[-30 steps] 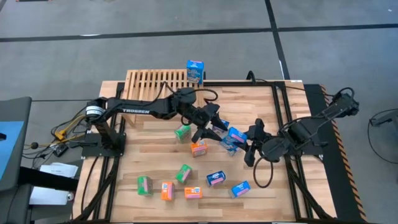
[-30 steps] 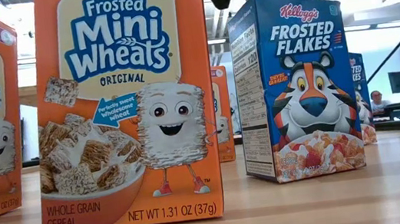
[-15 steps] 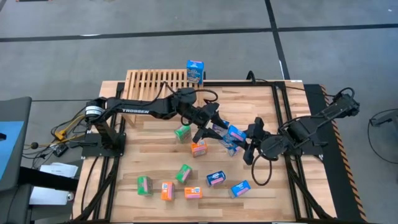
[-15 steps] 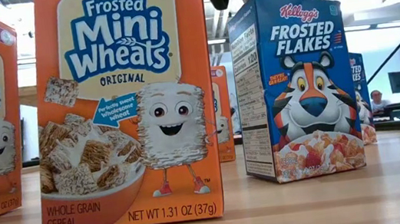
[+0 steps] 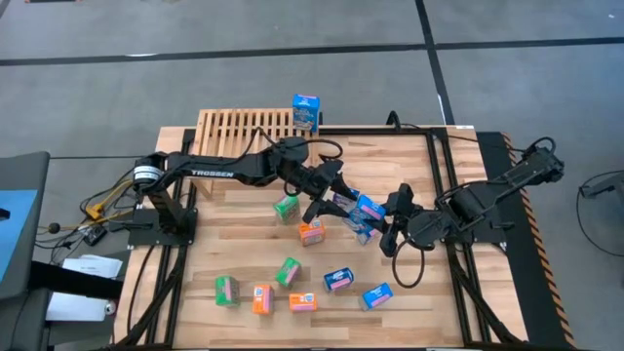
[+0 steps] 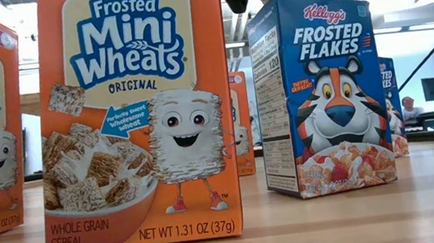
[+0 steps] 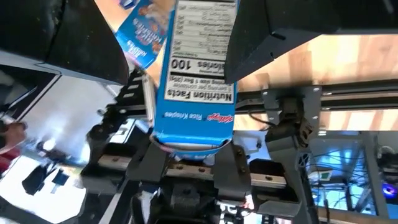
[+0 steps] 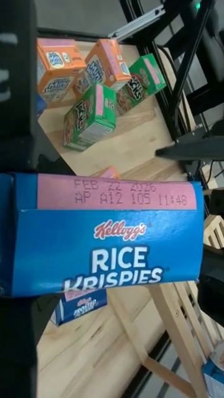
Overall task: Stack cereal on shelf
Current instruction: Put the top light blue cereal box on the shelf aligned with the other light blue cereal box
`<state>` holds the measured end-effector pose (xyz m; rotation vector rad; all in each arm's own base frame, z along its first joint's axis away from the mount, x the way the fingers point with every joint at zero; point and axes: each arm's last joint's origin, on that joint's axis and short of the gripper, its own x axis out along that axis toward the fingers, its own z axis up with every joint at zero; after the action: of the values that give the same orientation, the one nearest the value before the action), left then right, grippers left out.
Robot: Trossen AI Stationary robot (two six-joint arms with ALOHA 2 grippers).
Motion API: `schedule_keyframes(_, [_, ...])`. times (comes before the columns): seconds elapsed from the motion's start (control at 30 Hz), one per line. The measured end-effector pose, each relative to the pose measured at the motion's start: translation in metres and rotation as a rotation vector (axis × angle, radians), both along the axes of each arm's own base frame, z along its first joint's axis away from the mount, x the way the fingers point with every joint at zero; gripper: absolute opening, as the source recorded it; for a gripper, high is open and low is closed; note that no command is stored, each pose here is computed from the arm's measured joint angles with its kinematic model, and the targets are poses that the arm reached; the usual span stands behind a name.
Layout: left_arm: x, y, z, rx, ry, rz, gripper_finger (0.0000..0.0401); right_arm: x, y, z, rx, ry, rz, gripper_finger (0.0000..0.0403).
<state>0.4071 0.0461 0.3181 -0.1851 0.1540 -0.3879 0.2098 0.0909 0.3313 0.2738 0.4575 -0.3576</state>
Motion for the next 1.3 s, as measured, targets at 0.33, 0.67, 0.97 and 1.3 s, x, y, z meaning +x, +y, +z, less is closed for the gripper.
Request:
schedule_keyframes(0.33, [0.001, 0.001, -0.004, -0.006, 0.025, 0.019, 0.0265, 0.003, 0.0, 0.003, 0.012, -0.029, 0.01, 0.0166])
schedule_keyframes(0.67, [0.001, -0.003, -0.002, -0.02, 0.015, -0.018, 0.0265, 0.003, -0.002, 0.003, -0.011, -0.015, 0.017, 0.0166])
schedule_keyframes(0.97, [0.002, -0.009, -0.002, 0.012, 0.002, 0.001, 0.0265, 0.007, -0.007, 0.004, 0.007, -0.015, 0.053, 0.0166])
schedule_keyframes(1.3, [0.002, -0.009, -0.002, 0.012, 0.005, 0.01, 0.0261, 0.008, -0.009, 0.004, 0.001, -0.01, 0.049, 0.0166])
